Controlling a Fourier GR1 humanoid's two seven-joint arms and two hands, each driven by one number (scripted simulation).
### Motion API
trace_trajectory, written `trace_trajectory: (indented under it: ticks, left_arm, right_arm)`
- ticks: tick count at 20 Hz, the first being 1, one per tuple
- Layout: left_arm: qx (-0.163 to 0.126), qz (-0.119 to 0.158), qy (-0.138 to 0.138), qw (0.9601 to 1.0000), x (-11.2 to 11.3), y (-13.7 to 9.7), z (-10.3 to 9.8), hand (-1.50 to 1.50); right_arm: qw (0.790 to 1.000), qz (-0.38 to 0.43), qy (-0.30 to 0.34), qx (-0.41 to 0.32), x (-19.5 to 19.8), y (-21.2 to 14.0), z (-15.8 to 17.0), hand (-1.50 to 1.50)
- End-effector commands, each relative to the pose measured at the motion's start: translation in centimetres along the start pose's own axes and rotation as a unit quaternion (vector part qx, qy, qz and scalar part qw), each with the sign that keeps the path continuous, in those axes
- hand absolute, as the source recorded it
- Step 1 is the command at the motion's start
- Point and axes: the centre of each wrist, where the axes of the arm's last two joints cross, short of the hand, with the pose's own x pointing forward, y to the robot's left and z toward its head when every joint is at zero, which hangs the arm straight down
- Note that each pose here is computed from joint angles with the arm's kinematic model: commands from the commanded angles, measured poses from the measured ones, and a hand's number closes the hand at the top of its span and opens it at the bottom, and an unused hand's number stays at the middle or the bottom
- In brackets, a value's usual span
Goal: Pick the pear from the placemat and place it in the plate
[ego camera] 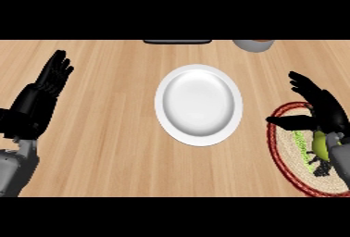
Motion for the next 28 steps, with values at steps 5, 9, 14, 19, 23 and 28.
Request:
trace_trajectory:
  ticks: [5,9,14,19,23,28]
  left_arm:
    - [-0.007,-0.001,-0.008,0.9999,0.0,-0.7,-0.4,0.0]
    - [-0.016,0.004,-0.001,0.9999,0.5,-1.0,-0.5,0.0]
    - [-0.005,0.0,-0.013,0.9999,0.2,-0.4,-1.1,0.0]
    - [-0.008,0.007,-0.009,0.9999,1.1,-0.4,-0.9,0.0]
    - [-0.004,0.004,0.0,1.0,1.4,-0.7,-0.5,0.0]
    - [-0.009,-0.002,-0.005,0.9999,1.4,-1.3,-0.8,0.0]
  right_arm:
    - [0.963,0.21,0.157,0.062,5.7,-7.8,-1.8,-1.5]
    - [0.92,0.28,0.237,0.138,7.6,-9.3,-2.6,-1.5]
    - [0.865,0.311,0.309,0.243,7.3,-8.9,-3.9,-1.5]
    - [0.836,0.33,0.338,0.279,6.0,-7.7,-5.3,-1.5]
    - [0.831,0.353,0.341,0.262,6.2,-5.8,-5.3,-1.5]
    - [0.8,0.392,0.377,0.252,3.7,-4.4,-6.2,-1.5]
